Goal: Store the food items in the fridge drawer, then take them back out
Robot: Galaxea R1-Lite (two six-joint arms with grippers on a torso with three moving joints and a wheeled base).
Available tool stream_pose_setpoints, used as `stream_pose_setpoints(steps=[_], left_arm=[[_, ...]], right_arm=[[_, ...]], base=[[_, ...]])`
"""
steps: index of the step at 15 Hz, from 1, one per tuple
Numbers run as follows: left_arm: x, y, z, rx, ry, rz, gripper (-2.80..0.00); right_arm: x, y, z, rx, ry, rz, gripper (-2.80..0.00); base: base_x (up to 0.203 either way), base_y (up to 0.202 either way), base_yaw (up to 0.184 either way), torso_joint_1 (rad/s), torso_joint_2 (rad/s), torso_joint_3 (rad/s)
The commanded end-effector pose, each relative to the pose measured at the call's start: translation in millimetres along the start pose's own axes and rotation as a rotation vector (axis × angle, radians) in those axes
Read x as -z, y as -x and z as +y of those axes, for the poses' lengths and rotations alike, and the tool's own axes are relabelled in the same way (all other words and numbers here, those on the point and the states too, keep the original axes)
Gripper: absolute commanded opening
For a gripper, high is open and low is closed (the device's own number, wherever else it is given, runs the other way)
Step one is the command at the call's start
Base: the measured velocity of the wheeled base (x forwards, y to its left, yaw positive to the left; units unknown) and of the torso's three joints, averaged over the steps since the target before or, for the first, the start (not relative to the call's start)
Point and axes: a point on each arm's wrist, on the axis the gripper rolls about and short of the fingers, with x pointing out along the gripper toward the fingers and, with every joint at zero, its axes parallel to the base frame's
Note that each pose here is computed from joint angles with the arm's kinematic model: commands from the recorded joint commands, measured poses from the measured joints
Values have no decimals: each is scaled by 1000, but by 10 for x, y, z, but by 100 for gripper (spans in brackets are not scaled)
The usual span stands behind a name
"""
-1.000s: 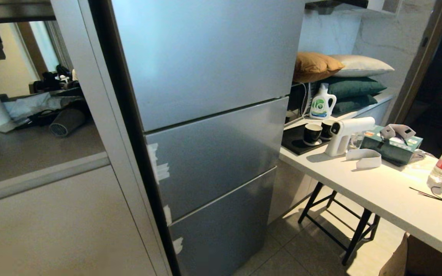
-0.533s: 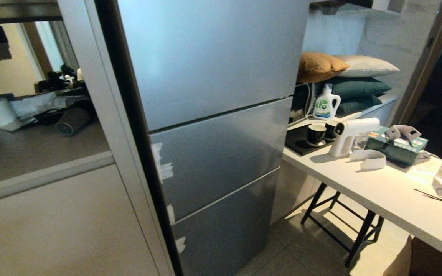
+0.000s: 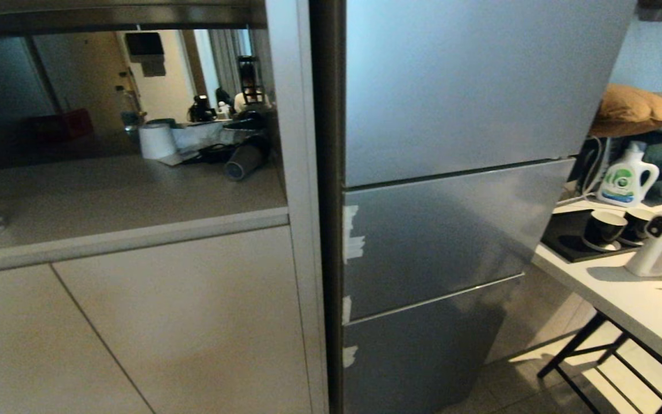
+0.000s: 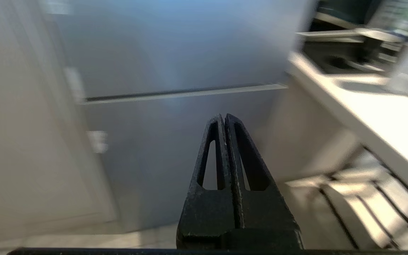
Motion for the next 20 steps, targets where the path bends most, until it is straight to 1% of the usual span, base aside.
stream_pose_setpoints(steps=[1,8,20], left_arm=[[29,-8,0,-1,0,11,-280],[30,-8,0,-1,0,12,-280],[29,-8,0,-1,0,11,-280]], right_arm=[[0,-2,0,0,-1,2,-280],[-5,-1,0,0,-18,1,-280],[-5,-1,0,-1,-19,1,-280]], base=[[0,-9,174,4,5,2],[0,-8,151,1,2,3],[0,0,5,0,0,0]])
